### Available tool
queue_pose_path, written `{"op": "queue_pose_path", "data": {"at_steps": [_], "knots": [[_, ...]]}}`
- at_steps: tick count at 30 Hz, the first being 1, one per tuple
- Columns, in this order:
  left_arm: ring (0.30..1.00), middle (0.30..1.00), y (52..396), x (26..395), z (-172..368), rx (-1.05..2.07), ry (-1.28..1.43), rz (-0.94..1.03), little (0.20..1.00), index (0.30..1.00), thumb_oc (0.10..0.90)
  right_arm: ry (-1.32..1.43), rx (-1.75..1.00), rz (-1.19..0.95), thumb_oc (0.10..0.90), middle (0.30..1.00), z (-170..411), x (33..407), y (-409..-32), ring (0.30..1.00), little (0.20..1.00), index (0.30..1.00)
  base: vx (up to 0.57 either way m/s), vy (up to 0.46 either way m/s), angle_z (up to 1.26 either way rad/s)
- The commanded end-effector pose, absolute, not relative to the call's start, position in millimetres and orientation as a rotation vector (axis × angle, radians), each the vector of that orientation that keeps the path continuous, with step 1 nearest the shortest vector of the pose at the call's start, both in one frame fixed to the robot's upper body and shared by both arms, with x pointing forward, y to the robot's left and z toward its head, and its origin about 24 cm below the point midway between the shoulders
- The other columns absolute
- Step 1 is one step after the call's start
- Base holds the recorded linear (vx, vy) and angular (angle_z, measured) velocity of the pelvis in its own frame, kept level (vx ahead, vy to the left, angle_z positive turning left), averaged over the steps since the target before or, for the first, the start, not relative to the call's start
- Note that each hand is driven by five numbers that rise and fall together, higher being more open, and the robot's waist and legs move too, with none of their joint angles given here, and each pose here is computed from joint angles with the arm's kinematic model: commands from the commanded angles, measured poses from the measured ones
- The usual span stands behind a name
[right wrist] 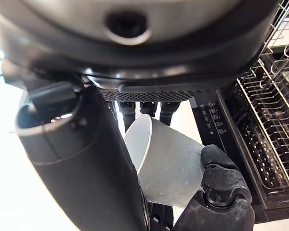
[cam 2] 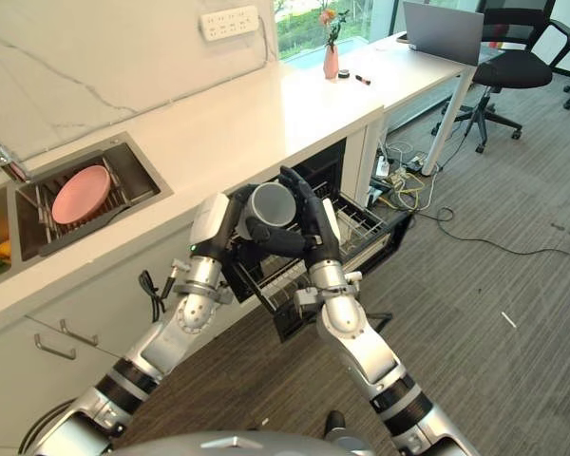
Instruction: Place the dishes in the dishwasher.
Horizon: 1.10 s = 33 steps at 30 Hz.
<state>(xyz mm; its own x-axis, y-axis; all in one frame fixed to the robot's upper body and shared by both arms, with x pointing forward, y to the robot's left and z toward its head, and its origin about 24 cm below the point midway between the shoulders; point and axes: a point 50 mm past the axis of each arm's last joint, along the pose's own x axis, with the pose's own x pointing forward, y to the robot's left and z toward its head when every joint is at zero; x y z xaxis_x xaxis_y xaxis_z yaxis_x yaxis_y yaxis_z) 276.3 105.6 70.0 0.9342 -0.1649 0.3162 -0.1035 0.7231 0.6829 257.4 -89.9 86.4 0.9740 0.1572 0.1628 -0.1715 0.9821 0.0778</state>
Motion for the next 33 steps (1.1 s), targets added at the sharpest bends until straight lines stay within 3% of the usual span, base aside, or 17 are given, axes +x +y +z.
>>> {"op": "queue_pose_path", "data": {"at_steps": [1, 13, 14, 15, 16, 17, 33], "knots": [[0.300, 0.300, 69.3, 279.8, 116.2, 0.791, -0.691, -0.137, 0.300, 0.300, 0.400, -0.435, 0.189, 0.311, 0.400, 0.300, 147.3, 263.8, -46.7, 0.300, 0.300, 0.300, -0.01, 0.015, 0.05], [0.300, 0.300, 87.2, 277.7, 102.7, 0.832, -0.631, -0.083, 0.300, 0.300, 0.400, -0.502, 0.125, 0.214, 0.400, 0.300, 150.3, 258.7, -65.9, 0.300, 0.300, 0.300, 0.00, 0.003, 0.01], [0.469, 0.469, 89.0, 277.4, 100.6, 0.829, -0.617, -0.077, 0.469, 0.469, 0.513, -0.509, 0.127, 0.205, 0.400, 0.300, 151.4, 258.3, -67.4, 0.300, 0.300, 0.300, 0.00, 0.000, 0.00], [0.796, 0.796, 90.7, 277.0, 99.2, 0.828, -0.608, -0.072, 0.796, 0.796, 0.731, -0.519, 0.132, 0.199, 0.400, 0.300, 153.2, 257.5, -68.3, 0.300, 0.300, 0.300, 0.00, 0.000, 0.00], [0.796, 0.796, 90.7, 277.0, 99.2, 0.828, -0.608, -0.072, 0.796, 0.796, 0.731, -0.519, 0.132, 0.199, 0.400, 0.300, 153.2, 257.5, -68.3, 0.300, 0.300, 0.300, 0.00, 0.000, 0.00], [0.900, 0.900, 94.3, 276.2, 96.6, 0.829, -0.591, -0.062, 0.900, 0.900, 0.800, -0.532, 0.134, 0.190, 0.400, 0.300, 155.6, 256.4, -70.2, 0.300, 0.300, 0.300, 0.00, 0.000, 0.00], [0.900, 0.900, 163.5, 262.8, 69.6, 0.831, -0.366, 0.217, 0.900, 0.900, 0.800, -0.684, 0.126, -0.062, 0.400, 0.300, 177.0, 245.6, -110.4, 0.300, 0.300, 0.300, 0.00, 0.000, 0.00]]}}
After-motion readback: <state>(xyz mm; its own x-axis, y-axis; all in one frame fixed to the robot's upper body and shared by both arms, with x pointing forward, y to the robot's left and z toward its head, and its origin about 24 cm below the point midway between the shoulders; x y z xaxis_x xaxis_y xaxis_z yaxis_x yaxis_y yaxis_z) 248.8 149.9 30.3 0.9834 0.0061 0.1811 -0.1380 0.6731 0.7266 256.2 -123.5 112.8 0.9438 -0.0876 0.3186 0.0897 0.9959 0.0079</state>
